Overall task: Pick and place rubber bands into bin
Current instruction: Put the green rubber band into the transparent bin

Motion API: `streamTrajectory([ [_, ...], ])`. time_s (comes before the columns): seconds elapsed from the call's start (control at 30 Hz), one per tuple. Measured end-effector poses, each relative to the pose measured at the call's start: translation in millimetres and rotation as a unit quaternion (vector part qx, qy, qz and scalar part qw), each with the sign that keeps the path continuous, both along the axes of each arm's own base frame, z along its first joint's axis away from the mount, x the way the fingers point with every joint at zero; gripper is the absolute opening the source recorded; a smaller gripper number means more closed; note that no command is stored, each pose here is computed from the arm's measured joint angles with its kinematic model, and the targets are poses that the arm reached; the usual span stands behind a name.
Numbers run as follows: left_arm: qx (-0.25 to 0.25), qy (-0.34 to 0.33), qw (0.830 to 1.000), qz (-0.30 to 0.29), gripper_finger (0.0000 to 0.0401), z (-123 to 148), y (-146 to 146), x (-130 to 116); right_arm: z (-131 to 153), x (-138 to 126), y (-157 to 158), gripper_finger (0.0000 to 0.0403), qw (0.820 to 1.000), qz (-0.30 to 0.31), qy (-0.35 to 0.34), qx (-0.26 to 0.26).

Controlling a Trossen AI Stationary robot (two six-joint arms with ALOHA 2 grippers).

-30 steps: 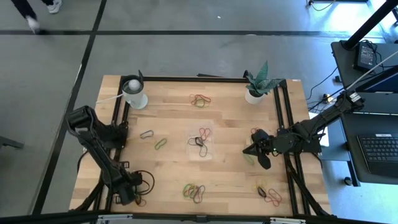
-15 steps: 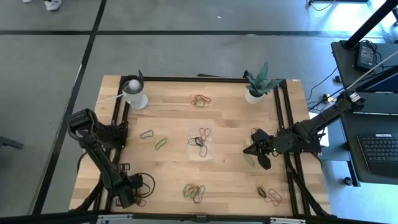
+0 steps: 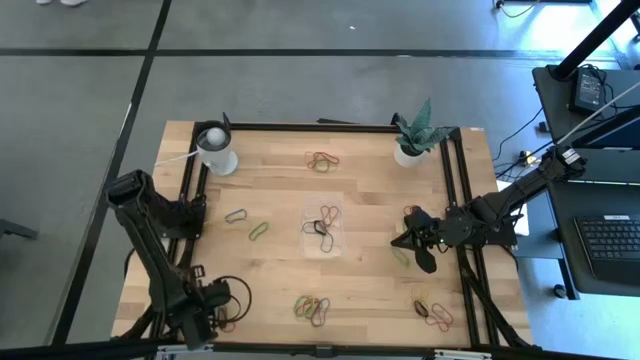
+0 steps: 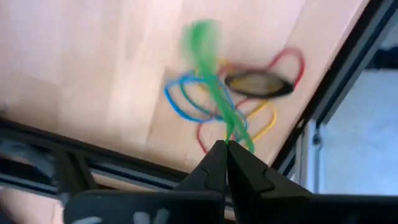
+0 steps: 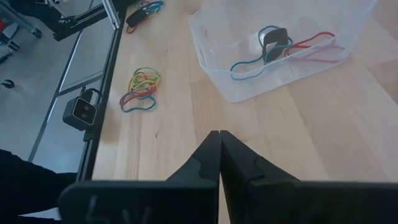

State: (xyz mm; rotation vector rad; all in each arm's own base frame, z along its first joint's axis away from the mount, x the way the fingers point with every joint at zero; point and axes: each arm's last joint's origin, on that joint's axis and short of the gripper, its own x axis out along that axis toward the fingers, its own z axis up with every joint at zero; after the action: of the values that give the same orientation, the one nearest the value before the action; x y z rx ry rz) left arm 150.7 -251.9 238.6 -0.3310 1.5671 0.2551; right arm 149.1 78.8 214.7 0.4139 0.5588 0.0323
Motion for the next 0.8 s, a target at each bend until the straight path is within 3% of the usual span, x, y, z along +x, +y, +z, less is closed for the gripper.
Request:
streamTrajectory([
  [0.27, 0.036, -0.104, 0.993, 0.042, 0.0003, 33.2, 17.9, 39.6, 0.0, 0.1, 0.0, 0.0008, 1.000, -0.001, 0.000, 0.002],
  [0.4, 0.046, -0.130, 0.990, 0.033, 0.0003, 42.8, 38.3, 67.8, 0.2, 0.2, 0.1, 0.0008, 1.000, -0.001, -0.001, 0.003],
  [0.8, 0.093, -0.180, 0.979, -0.028, 0.0003, 68.0, 148.8, 150.1, -1.0, 1.3, 0.8, 0.0008, 1.000, -0.008, 0.004, 0.013],
])
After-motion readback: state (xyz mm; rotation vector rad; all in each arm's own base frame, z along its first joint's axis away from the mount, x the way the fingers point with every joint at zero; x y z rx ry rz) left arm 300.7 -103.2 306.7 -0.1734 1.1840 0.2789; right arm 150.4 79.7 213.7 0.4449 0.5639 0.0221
